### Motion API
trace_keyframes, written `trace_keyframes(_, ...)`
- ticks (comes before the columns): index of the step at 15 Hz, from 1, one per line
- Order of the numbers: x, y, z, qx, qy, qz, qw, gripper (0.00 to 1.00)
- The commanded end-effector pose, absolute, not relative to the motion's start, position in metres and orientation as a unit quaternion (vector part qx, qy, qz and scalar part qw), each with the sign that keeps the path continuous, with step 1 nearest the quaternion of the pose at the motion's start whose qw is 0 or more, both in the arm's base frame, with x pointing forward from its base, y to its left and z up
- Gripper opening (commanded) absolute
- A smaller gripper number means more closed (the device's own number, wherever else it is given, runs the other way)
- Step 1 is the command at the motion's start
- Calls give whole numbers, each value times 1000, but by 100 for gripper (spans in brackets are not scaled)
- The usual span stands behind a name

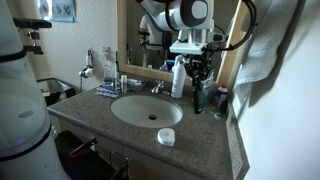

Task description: Move the black bottle from left to right

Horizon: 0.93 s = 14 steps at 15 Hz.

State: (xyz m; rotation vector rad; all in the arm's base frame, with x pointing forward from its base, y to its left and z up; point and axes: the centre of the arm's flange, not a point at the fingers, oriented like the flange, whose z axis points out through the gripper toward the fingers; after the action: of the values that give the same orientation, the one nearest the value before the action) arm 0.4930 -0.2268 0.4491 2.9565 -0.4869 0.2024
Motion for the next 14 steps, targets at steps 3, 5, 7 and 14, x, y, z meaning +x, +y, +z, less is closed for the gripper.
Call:
trace_keyframes(3, 562, -248, 419, 981, -181, 63, 36, 14)
trace_keyframes(5, 577, -252, 407, 981, -184, 58, 31, 14)
trace_keyframes(7, 589, -254, 396, 980, -188, 53, 29, 14)
trace_keyframes(14, 616, -251, 388, 980, -188, 54, 22, 14)
